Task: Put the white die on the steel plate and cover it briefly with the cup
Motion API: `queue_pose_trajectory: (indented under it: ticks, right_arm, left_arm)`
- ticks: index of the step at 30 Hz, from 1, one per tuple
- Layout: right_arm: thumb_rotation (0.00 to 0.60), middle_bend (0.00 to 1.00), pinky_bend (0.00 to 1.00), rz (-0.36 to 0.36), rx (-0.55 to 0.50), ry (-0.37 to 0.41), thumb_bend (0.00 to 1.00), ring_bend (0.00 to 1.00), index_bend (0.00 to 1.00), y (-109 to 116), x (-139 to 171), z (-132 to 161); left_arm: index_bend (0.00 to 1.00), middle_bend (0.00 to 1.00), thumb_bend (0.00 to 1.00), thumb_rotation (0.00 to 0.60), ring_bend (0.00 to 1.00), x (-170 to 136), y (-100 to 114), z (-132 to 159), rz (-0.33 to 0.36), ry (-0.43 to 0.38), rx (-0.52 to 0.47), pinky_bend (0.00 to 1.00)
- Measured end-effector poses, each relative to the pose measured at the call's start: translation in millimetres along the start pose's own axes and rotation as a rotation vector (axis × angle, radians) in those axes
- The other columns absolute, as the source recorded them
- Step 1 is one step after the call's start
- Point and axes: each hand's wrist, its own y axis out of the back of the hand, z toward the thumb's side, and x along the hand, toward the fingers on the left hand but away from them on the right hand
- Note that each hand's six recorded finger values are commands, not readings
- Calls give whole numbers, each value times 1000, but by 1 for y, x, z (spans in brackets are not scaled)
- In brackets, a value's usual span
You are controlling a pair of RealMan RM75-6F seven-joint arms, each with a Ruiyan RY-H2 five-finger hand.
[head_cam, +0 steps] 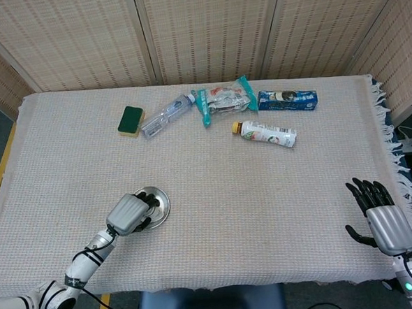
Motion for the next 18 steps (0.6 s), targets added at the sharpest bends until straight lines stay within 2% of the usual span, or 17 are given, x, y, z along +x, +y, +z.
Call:
queue_pose_trajectory:
  ticks: [6,11,13,18]
  right_arm:
    - [534,0,0,1,2,-2,191,0,0,-1,0,0]
    - [533,0,0,6,4,0,191,0,0,-2,-1,0]
    - [534,0,0,4,4,0,191,0,0,-2,-1,1]
    - [535,0,0,6,5,0,191,0,0,-2,0,1]
  left_arm:
    - [353,419,428,600,327,9,-4,-28,11,84,53,625]
    - [358,421,430,600,327,11,-6,-36,21,111,62,624]
    - [358,421,430,600,328,11,-6,-34,20,107,44,624]
    - [358,423,430,600,331,6,-5,-22,-9,64,-76,626]
